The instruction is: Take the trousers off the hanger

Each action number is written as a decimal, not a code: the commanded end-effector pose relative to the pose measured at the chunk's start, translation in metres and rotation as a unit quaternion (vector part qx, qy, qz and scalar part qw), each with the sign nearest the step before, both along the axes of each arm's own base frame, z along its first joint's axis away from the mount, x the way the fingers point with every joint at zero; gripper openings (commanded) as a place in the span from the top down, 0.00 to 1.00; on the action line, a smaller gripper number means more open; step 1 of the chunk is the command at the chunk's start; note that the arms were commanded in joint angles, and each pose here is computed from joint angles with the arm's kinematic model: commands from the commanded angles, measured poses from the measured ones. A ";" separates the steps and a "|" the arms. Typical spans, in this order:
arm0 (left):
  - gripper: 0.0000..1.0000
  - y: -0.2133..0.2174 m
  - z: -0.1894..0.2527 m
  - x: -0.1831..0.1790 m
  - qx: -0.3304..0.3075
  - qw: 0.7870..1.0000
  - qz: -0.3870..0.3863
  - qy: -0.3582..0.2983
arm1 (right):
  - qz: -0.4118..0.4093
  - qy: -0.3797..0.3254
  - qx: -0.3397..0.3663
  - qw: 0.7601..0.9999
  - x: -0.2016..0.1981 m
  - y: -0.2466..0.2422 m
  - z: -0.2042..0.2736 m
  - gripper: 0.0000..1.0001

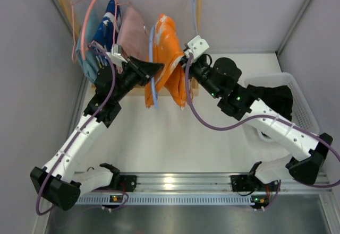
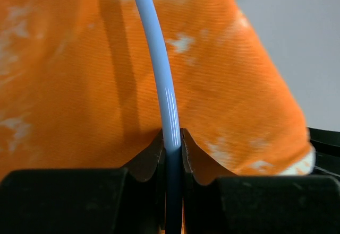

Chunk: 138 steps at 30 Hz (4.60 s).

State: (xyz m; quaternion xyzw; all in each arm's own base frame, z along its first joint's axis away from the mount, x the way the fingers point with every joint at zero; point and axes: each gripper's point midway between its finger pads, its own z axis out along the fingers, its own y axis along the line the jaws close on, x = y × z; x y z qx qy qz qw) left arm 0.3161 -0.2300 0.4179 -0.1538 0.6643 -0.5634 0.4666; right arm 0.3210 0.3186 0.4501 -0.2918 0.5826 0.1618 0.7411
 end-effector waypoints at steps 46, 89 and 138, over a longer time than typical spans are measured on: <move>1.00 0.001 -0.043 -0.025 0.136 0.984 -0.066 -0.095 | -0.544 -0.103 0.223 0.802 -0.222 -0.422 0.033 1.00; 1.00 0.016 0.019 -0.067 0.125 0.976 -0.067 -0.164 | -0.408 0.279 -0.079 0.866 0.123 -0.391 -0.267 0.98; 1.00 -0.063 0.133 0.136 -0.025 0.987 0.010 -0.158 | -0.300 0.141 0.037 0.943 -0.041 -0.331 -0.020 0.01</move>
